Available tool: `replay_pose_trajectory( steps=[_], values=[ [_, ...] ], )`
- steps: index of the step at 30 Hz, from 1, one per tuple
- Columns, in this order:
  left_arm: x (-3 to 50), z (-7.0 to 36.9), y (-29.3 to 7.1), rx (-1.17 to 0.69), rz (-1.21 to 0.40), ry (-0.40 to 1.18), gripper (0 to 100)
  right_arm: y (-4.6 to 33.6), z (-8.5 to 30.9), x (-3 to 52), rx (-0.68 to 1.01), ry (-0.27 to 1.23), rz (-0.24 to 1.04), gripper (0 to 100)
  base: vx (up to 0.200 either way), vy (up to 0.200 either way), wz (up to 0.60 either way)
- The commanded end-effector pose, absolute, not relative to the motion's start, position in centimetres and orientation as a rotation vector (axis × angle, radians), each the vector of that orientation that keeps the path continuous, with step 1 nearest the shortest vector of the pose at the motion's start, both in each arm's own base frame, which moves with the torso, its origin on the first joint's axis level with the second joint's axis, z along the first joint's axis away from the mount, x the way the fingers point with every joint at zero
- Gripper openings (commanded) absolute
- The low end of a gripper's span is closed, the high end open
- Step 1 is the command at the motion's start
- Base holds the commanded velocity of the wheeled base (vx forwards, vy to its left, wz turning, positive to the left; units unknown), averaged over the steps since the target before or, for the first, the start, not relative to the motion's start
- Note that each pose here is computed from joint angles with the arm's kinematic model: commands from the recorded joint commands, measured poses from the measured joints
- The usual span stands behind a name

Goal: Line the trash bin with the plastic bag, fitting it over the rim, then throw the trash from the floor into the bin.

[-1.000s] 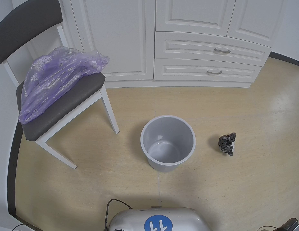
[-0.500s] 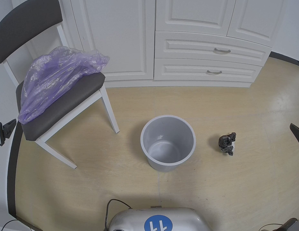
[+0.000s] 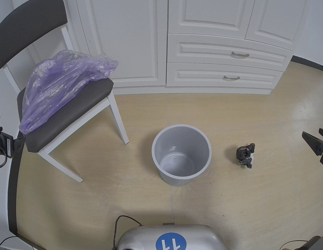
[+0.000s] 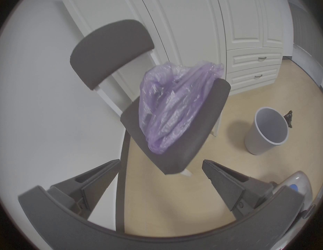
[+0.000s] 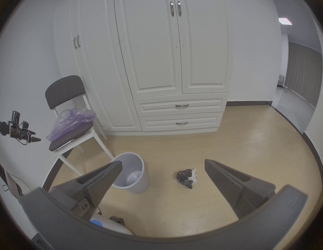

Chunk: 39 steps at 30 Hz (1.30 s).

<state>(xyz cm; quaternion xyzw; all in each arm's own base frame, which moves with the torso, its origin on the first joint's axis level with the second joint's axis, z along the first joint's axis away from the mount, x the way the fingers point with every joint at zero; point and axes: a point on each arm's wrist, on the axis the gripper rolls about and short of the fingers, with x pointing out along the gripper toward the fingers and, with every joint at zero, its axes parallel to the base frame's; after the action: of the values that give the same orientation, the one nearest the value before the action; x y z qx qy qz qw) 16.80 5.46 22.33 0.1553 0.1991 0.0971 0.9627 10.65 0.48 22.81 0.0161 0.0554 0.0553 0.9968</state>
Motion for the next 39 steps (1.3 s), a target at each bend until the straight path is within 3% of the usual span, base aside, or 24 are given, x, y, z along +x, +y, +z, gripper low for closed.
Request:
replay_pose_trajectory(
  steps=[1,13,39],
  values=[
    [17.6,20.5,6.8,0.357,0.246,0.373,100,0.5,22.7,10.5,0.035,0.112,0.109,100,0.000,0.000,0.00],
    [22.3,17.9,8.9,0.337,0.243,0.407,100,0.3,22.7,11.0,0.046,0.123,0.097,100,0.000,0.000,0.00],
    [27.5,19.7,10.5,0.332,0.325,0.308,100,-1.4,23.1,12.2,0.123,0.143,0.115,100,0.000,0.000,0.00]
  ],
)
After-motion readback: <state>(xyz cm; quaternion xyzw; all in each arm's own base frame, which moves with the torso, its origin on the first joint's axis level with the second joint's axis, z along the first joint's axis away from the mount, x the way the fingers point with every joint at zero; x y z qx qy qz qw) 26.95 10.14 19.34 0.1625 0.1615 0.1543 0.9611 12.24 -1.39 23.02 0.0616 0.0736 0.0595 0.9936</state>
